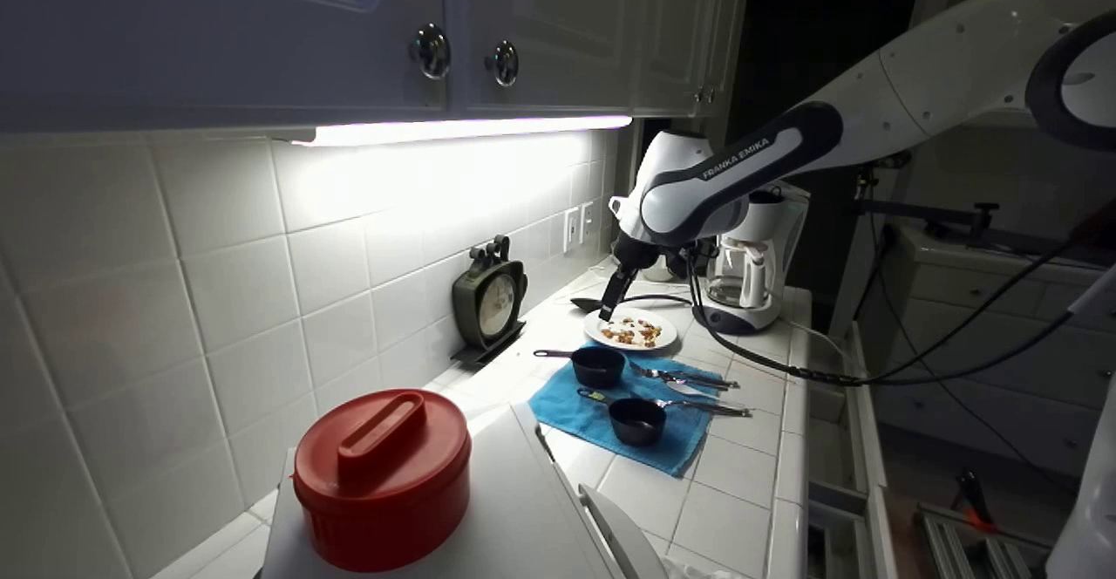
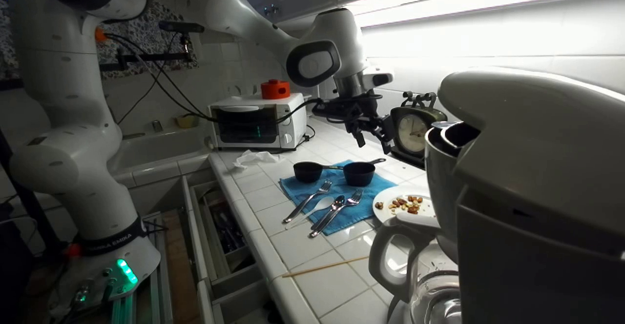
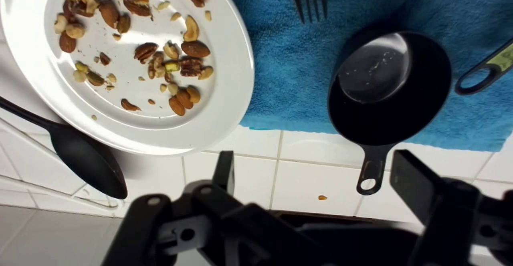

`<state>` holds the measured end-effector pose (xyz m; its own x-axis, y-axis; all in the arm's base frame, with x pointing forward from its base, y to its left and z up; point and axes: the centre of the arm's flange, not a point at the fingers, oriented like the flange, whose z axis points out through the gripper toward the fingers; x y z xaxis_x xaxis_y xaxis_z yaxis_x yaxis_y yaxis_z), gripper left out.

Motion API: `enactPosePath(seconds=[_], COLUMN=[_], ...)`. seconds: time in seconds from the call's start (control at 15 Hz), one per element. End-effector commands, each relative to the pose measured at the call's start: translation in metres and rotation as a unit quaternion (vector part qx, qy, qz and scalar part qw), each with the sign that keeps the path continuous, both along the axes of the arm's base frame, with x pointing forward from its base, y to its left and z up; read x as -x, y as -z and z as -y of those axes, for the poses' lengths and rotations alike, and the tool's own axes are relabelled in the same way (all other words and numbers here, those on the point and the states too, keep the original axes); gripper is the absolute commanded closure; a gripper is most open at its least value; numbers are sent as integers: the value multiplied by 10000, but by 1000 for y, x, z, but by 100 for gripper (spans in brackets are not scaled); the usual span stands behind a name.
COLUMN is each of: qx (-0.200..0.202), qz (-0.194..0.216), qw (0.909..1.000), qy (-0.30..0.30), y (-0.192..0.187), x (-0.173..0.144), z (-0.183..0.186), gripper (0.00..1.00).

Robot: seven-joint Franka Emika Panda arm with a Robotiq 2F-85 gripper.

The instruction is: Place some contents from the white plate in the measuring cup at the back then pour the contents from the cup onto the white plate.

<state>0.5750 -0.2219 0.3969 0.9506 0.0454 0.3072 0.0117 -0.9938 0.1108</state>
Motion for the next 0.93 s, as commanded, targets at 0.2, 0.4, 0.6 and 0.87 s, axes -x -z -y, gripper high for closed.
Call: enactPosePath(seconds=[0.2,0.4,0.6,0.87], qx=[-110,-134,-117,-60], qz=[182,275,441,270], qw=[9995,9991,9986,9994], qy=[-233,-301,-273,-209], y=[-18,-21,-23,-19], x=[21,28,32,16], z=[-8,-9,-10,-6], gripper=[0,0,0,0])
